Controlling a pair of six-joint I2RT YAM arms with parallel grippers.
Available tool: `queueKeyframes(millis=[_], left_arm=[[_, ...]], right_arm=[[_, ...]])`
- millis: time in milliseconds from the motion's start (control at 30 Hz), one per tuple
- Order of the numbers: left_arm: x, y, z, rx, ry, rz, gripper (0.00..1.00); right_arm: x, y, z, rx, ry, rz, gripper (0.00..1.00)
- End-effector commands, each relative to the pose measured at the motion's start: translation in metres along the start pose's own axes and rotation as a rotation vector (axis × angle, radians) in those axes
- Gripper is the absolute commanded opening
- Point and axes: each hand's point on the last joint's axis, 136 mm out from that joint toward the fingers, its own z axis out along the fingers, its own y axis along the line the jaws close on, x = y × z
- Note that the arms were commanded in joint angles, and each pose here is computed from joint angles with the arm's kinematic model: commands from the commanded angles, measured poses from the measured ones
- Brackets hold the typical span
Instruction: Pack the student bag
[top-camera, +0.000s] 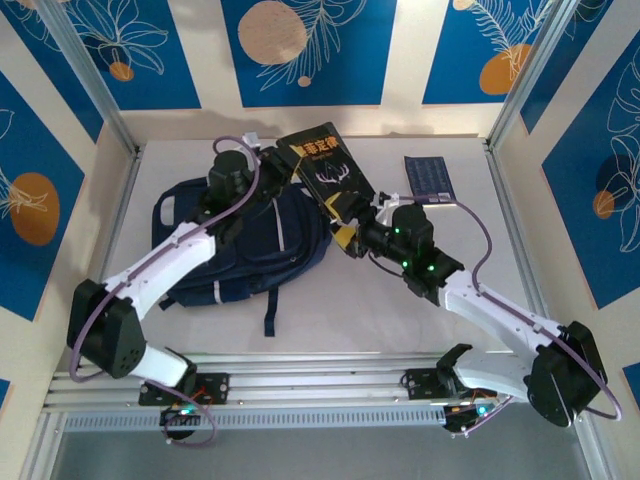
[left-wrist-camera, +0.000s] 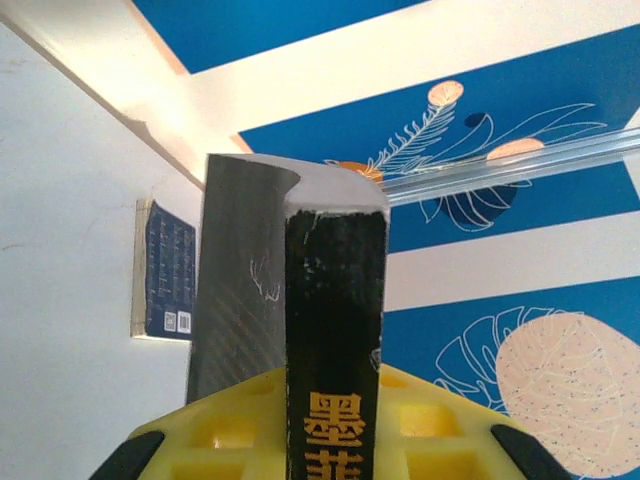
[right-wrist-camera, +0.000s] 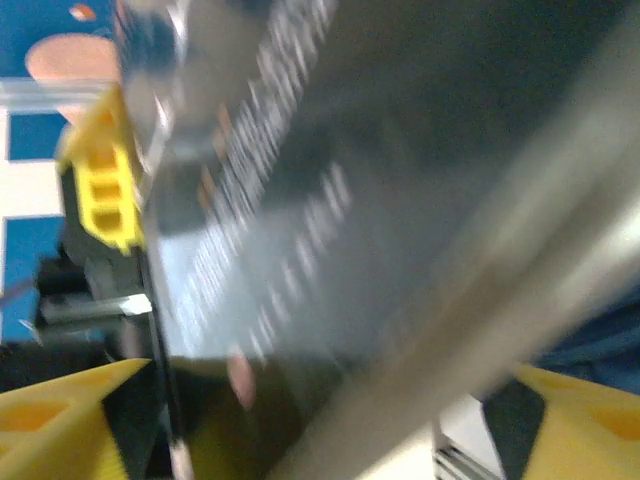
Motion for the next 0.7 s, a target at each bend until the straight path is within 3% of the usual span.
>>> queueKeyframes(millis=[0,167,367,600,667], left_arm=[[-0.007,-0.04,-0.029,0.101,-0.059,-0.025,0.0],[-0.004,-0.026,-0.046,0.052,-0.072,-0.041,0.0],[0.002,-0.018,-0.051,0.025,-0.055,-0.066,0.0],[0.005,-0.01,-0.053,-0.02,-0.051,-0.083,0.0],[0.007,-0.006,-0.052,-0.039,-0.039,-0.079,0.0]], right_arm=[[-0.024,0.048,-0.003,-0.115,-0.111,-0.026,0.73],[-0.042,0.075,-0.011,-0.118,-0.174,-0.097,0.53],[-0.044,0.096,0.0,-0.144,-0.148,-0.172,0.36],[-0.031,0.101,0.018,-0.185,-0.087,-0.223,0.29],[-0.029,0.098,0.018,-0.161,-0.081,-0.253,0.14]])
